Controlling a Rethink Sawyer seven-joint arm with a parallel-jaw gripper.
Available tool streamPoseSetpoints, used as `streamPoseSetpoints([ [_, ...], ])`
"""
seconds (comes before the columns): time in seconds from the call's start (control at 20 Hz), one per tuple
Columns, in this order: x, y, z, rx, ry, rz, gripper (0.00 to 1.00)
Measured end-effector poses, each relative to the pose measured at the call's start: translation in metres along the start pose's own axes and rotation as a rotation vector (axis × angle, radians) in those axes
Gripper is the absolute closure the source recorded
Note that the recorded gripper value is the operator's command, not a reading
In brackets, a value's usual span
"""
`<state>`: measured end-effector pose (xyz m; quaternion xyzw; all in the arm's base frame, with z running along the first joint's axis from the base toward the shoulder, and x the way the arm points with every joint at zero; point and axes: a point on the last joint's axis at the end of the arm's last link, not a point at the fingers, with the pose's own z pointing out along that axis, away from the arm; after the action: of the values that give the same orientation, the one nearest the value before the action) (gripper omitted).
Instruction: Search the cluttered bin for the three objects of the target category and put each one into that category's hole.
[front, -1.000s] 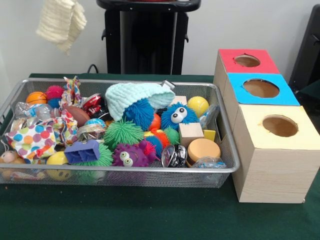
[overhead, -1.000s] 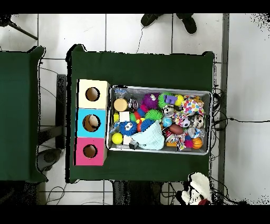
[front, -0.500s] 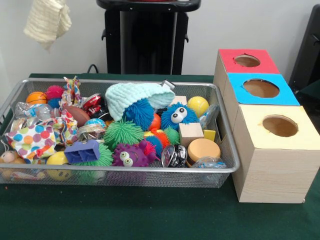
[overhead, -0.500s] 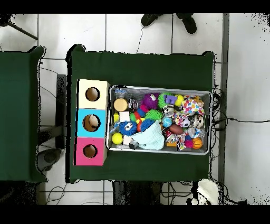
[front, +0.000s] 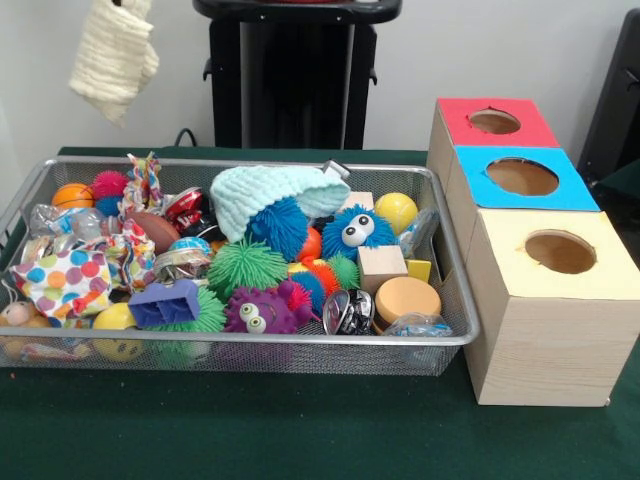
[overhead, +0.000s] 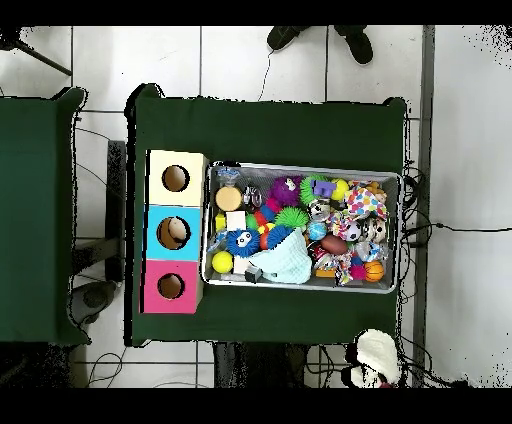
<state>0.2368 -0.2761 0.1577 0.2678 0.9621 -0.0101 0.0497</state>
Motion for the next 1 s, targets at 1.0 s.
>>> streamPoseSetpoints([
  [1.0,0.006,0.037,0.002,0.023,-0.007,-0.114,1.00],
])
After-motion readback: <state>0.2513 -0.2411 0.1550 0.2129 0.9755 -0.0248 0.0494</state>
